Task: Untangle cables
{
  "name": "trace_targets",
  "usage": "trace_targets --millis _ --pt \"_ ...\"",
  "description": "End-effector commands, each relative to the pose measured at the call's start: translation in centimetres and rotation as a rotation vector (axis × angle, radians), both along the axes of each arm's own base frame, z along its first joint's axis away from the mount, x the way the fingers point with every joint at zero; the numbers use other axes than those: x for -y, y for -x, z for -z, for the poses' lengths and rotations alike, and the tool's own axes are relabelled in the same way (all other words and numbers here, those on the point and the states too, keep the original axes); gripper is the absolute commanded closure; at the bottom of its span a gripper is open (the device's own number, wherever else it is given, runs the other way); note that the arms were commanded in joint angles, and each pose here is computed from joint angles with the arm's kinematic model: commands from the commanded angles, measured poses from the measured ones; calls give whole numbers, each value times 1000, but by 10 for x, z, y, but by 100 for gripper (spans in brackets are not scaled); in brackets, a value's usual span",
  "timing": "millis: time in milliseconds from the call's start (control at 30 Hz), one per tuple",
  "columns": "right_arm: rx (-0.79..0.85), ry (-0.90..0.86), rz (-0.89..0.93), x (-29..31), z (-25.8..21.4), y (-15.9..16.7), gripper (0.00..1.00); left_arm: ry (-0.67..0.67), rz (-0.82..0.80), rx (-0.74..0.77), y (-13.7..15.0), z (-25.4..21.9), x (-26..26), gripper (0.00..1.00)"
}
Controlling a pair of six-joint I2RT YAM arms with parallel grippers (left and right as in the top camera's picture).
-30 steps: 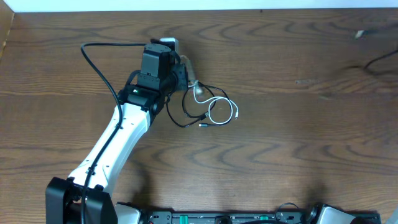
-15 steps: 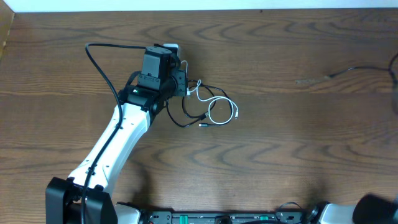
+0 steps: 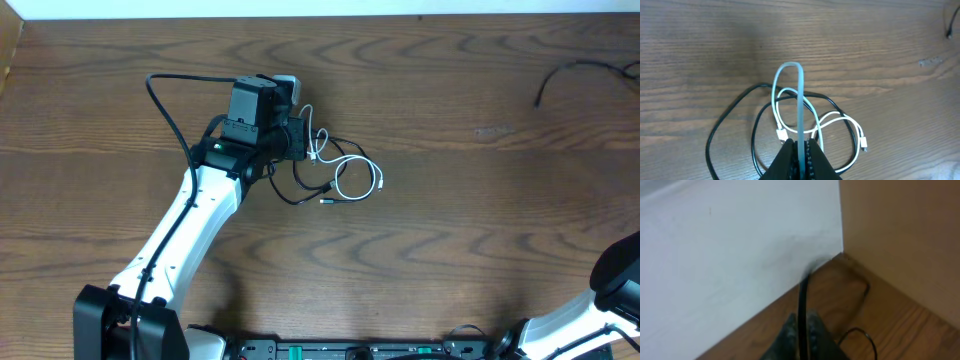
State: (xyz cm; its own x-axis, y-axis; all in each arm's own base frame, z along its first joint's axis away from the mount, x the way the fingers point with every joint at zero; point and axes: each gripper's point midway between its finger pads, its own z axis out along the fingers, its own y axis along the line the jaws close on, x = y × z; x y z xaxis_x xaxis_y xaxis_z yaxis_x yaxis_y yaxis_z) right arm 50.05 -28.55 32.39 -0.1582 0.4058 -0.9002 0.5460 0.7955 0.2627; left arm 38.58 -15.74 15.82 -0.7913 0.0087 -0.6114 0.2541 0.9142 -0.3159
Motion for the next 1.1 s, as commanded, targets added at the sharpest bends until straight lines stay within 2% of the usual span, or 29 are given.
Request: trace_targets --millis 0,33,67,167,267,433,633,800,900,1067 --pt "-41 -33 49 15 30 -6 66 38 -12 -2 1 -8 3 93" --pt "-67 -50 49 17 46 -10 20 38 -11 -3 1 -8 3 92" --pt "-90 -74 48 17 60 -12 1 38 -11 -3 1 -8 3 92" --pt "-192 -182 61 13 109 -9 1 35 -12 -12 3 -6 3 92" --pt "-270 -320 -63 -22 131 -3 1 36 -7 -41 9 -3 3 92" --pt "-259 -479 -555 -123 113 -2 1 83 9 67 -2 -32 15 93" --pt "-216 -561 -992 -225 91 9 1 370 5 360 -16 -154 35 92" --pt "-105 -513 -1351 -293 68 29 1 704 32 539 11 -269 41 93" --pt "-117 -521 -1421 -319 68 36 1 836 55 663 34 -325 33 93" --pt "-206 -508 -1453 -350 80 41 1 974 74 849 69 -389 15 93"
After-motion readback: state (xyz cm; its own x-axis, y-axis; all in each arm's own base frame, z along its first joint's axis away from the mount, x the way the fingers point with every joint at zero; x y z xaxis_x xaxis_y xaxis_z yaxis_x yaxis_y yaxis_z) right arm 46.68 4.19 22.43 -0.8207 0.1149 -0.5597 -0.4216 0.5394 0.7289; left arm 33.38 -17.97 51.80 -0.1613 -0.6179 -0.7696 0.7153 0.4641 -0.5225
